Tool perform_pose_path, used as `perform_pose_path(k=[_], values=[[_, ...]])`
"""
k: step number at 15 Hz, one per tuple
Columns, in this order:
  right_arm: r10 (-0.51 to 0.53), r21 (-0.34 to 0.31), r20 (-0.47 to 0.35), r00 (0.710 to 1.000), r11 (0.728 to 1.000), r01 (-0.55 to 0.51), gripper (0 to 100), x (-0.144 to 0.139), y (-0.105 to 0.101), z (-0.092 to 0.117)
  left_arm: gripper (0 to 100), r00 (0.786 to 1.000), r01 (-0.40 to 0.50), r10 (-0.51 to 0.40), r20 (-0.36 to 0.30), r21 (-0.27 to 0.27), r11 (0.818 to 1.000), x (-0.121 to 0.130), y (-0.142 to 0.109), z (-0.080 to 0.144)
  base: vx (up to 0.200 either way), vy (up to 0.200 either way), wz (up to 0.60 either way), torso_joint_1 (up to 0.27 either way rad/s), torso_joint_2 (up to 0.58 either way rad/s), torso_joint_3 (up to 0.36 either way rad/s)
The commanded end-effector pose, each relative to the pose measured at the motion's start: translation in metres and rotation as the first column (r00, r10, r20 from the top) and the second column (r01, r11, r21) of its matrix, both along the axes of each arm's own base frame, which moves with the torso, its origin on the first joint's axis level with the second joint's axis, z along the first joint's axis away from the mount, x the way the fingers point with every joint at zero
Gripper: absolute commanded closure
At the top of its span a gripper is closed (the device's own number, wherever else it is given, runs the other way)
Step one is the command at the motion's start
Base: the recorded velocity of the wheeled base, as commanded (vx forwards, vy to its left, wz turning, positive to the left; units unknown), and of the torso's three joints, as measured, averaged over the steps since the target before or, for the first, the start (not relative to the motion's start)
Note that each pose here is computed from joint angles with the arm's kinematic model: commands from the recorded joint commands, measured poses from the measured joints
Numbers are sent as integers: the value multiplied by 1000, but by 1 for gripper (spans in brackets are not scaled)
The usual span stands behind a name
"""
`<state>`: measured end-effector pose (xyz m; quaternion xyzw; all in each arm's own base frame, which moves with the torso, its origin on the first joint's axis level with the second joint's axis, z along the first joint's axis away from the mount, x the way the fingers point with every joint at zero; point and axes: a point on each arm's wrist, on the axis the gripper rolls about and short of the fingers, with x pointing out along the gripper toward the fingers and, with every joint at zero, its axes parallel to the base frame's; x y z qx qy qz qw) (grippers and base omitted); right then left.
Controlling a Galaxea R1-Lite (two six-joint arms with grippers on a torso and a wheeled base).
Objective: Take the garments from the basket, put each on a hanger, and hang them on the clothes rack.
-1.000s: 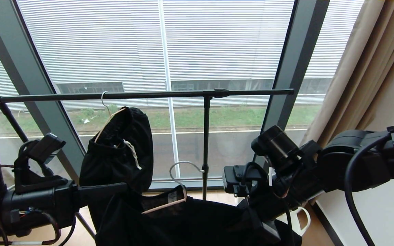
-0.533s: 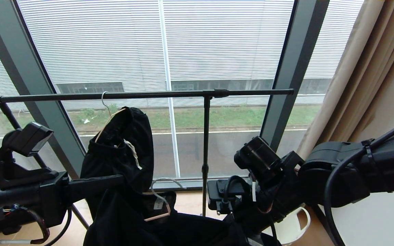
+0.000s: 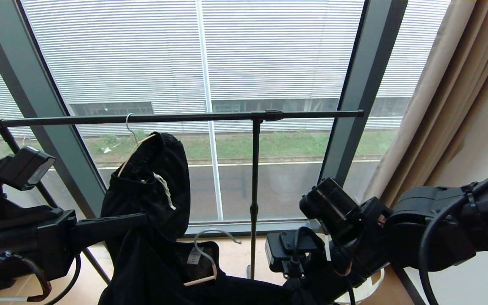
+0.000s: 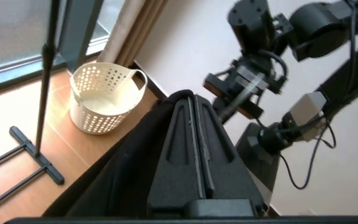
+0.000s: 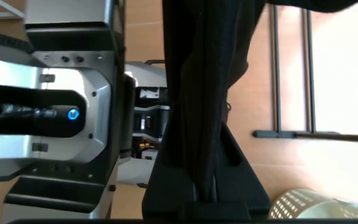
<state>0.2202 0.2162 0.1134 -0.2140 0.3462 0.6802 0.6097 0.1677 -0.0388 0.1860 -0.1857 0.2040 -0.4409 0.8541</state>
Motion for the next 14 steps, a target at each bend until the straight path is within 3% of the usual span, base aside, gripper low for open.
perform_pose_path(k=[1, 6, 7, 10, 14], values=[[-22, 20, 20, 1000, 1000, 21, 100, -2, -12, 10, 100, 1000, -22, 23, -6, 12, 1000, 3, 4, 6, 0, 0, 0, 0, 0, 0], [-3, 47, -15, 1000, 999, 4, 100, -4, -13, 8, 100, 999, 14, -8, -51, 113, 994, 6, 5, 20, 0, 0, 0, 0, 0, 0], [-3, 46, -19, 1000, 999, 4, 100, -3, -12, 6, 100, 998, 49, -44, -41, 149, 988, 8, 2, 34, 0, 0, 0, 0, 0, 0], [-33, 65, -18, 999, 997, 34, 100, 4, -6, 3, 100, 986, 151, -131, -101, 221, 964, 1, -6, 60, 0, 0, 0, 0, 0, 0], [-125, 82, -81, 989, 988, 131, 100, 7, -3, 6, 100, 982, 177, -150, -113, 290, 941, 2, -23, 58, 0, 0, 0, 0, 0, 0]])
